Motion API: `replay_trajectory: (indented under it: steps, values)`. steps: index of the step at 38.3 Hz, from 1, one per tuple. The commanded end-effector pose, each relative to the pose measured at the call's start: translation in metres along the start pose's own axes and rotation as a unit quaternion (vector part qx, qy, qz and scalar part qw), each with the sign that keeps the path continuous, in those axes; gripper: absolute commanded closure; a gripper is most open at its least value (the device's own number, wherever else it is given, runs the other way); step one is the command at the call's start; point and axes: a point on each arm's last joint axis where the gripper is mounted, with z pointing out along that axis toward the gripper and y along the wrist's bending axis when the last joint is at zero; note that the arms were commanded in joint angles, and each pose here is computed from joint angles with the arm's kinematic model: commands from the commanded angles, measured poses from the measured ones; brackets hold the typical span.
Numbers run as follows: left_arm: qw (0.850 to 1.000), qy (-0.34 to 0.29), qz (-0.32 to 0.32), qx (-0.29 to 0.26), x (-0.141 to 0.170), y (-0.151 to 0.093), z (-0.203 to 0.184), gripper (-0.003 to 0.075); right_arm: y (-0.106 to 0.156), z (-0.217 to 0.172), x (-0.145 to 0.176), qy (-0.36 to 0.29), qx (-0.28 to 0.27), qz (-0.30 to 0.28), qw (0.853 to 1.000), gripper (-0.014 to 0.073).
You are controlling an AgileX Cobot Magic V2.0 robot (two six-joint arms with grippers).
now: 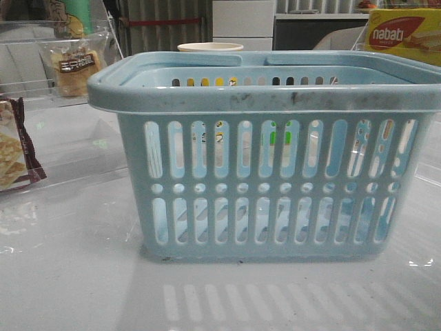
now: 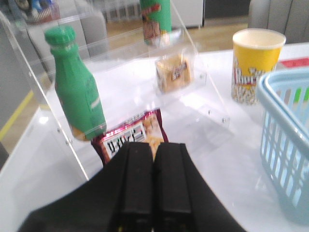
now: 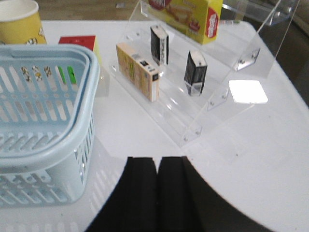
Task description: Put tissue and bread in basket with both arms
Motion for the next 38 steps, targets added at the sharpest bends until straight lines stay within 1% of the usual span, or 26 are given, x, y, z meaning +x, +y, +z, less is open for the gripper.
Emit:
replay_trajectory:
  steps: [1,5,13,15,16,17,18,19,21,22,24,25,27,28,33,38]
  values:
    - [1.0,-0.022,-0.006,0.001,-0.009,0.001,0.006,0.0629,-0.001,0.007,-0.006,-0.006,0.009,-0.007,1.0,0.0539]
    - [1.0,-0.01,-0.009,0.004,-0.002,0.0,0.01,0.0629,-0.001,0.013,0.002,0.012,0.01,-0.007,1.0,0.0539]
    - [1.0,0.007,-0.015,0.008,0.009,-0.002,0.016,0.0629,-0.002,0.019,0.01,0.027,0.012,-0.01,1.0,0.0535]
    - [1.0,0.01,-0.015,0.009,0.01,-0.002,0.017,0.0619,-0.002,0.019,0.011,0.029,0.013,-0.011,0.999,0.0522]
    - [1.0,0.011,-0.015,0.009,0.01,-0.002,0.017,0.0606,-0.002,0.019,0.011,0.03,0.014,-0.011,0.999,0.0498]
    - [1.0,0.013,-0.015,0.009,0.01,-0.002,0.017,0.0585,-0.002,0.019,0.011,0.03,0.014,-0.011,0.999,0.0461]
    - [1.0,0.014,-0.015,0.009,0.011,-0.002,0.017,0.0545,-0.002,0.019,0.011,0.03,0.014,-0.011,0.999,0.0438]
    - [1.0,0.017,-0.015,0.01,0.011,-0.002,0.018,0.0492,-0.002,0.019,0.011,0.03,0.014,-0.012,0.999,0.0368]
    - [1.0,0.018,-0.015,0.01,0.011,-0.002,0.018,0.0393,-0.002,0.019,0.011,0.03,0.014,-0.012,0.999,0.0271]
    - [1.0,0.019,-0.015,0.01,0.011,-0.002,0.019,0.0322,-0.003,0.019,0.011,0.029,0.015,-0.013,0.999,0.0208]
    - [1.0,0.021,-0.015,0.01,0.011,-0.002,0.02,0.0212,-0.003,0.019,0.011,0.029,0.016,-0.015,0.999,0.0116]
    - [1.0,0.021,-0.015,0.01,0.011,-0.002,0.02,0.0166,-0.003,0.019,0.011,0.029,0.016,-0.015,0.999,0.0088]
    - [1.0,0.019,-0.015,0.01,0.01,-0.002,0.02,0.0125,-0.003,0.019,0.011,0.029,0.016,-0.015,0.999,0.0046]
    - [1.0,0.018,-0.016,0.009,0.01,-0.002,0.02,0.0114,-0.003,0.019,0.011,0.03,0.016,-0.015,0.999,0.0037]
    - [1.0,0.016,-0.016,0.009,0.01,-0.002,0.02,0.0136,-0.003,0.024,0.01,0.039,0.017,-0.016,0.999,0.0043]
    - [1.0,0.016,-0.016,0.009,0.01,-0.002,0.02,0.0167,-0.004,0.042,0.002,0.071,0.03,-0.033,0.997,0.0043]
